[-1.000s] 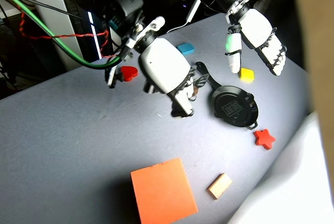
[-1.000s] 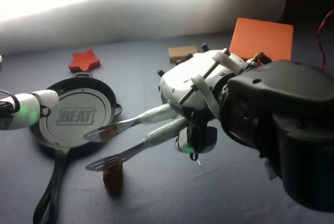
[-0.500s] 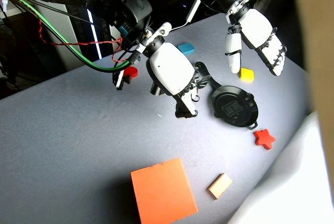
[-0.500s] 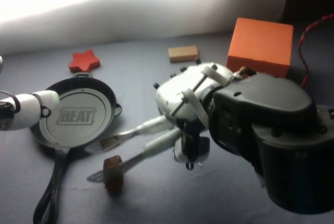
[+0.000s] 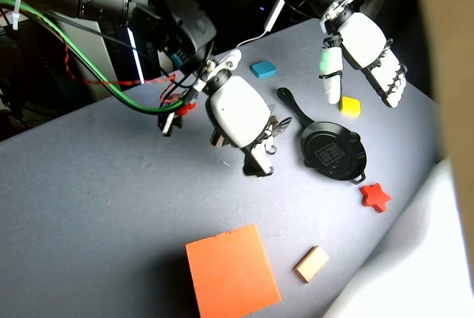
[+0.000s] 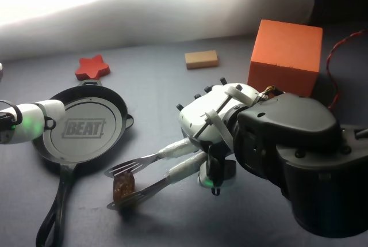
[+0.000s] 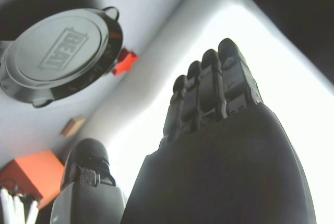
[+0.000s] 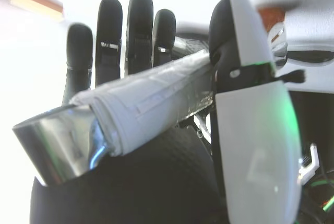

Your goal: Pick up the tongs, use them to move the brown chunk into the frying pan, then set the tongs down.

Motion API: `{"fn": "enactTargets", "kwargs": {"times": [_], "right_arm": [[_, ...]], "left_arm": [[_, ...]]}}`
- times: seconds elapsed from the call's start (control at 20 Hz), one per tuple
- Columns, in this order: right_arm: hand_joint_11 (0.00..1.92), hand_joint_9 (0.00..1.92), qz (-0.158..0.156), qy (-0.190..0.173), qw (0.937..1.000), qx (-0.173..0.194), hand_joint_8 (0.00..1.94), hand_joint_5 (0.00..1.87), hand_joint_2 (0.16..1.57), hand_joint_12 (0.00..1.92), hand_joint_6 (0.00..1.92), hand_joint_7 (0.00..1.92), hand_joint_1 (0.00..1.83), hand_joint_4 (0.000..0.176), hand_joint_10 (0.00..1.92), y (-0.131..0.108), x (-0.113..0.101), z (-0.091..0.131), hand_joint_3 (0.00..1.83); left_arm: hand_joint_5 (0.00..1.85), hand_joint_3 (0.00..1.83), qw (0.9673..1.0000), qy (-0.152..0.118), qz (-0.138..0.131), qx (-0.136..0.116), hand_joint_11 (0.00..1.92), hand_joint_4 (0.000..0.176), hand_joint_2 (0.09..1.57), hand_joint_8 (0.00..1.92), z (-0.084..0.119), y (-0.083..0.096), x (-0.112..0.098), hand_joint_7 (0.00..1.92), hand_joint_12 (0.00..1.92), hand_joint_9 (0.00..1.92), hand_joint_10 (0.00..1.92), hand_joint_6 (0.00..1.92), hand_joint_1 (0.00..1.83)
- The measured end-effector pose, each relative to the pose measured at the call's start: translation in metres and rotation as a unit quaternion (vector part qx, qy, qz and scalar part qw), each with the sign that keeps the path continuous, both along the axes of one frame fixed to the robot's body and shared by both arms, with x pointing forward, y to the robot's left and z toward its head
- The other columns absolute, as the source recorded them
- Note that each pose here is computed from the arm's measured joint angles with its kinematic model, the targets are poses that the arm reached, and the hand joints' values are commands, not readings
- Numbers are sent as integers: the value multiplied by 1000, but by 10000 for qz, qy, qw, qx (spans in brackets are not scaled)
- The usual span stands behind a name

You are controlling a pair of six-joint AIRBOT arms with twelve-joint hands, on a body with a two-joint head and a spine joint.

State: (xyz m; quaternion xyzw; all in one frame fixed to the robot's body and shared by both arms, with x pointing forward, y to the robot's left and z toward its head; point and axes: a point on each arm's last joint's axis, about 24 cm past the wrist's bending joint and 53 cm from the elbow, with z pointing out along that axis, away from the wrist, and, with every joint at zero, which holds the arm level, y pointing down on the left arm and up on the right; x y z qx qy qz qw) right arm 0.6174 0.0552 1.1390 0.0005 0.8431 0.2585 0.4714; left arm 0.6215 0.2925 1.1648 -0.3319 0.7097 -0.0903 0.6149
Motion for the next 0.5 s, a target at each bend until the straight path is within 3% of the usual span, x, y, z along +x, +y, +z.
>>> {"fn": "enactTargets", "kwargs": {"times": [0.35, 0.4, 0.45, 0.5], "right_arm": [[185, 567, 29, -13, 10000, 16, 53, 678, 1202, 1600, 577, 936, 1032, 0, 810, 2, 2, 0, 0], [215, 593, 29, -13, 10000, 16, 64, 722, 1234, 1611, 1187, 960, 1070, 0, 811, 2, 2, 0, 4], [255, 624, 29, -13, 10000, 16, 77, 728, 1242, 1601, 1315, 992, 1079, 0, 812, 2, 2, 0, 3], [322, 678, 29, -14, 10000, 16, 88, 757, 1230, 1573, 1302, 1026, 1090, 0, 794, 2, 2, 0, 0]], "left_arm": [[61, 2, 10000, -8, 7, -3, 0, 0, 1125, 3, 1, 0, 0, 78, 272, 70, 3, 3, 6], [59, 0, 10000, -12, 9, -7, 0, 0, 1118, 2, 1, 0, 0, 77, 269, 69, 3, 2, 2], [55, 0, 10000, -10, 3, -7, 0, 0, 1122, 0, 1, 0, 0, 72, 243, 65, 1, 0, 0], [56, 0, 10000, -11, 7, -6, 0, 0, 1122, 2, 1, 0, 0, 75, 239, 68, 2, 1, 1]]}}
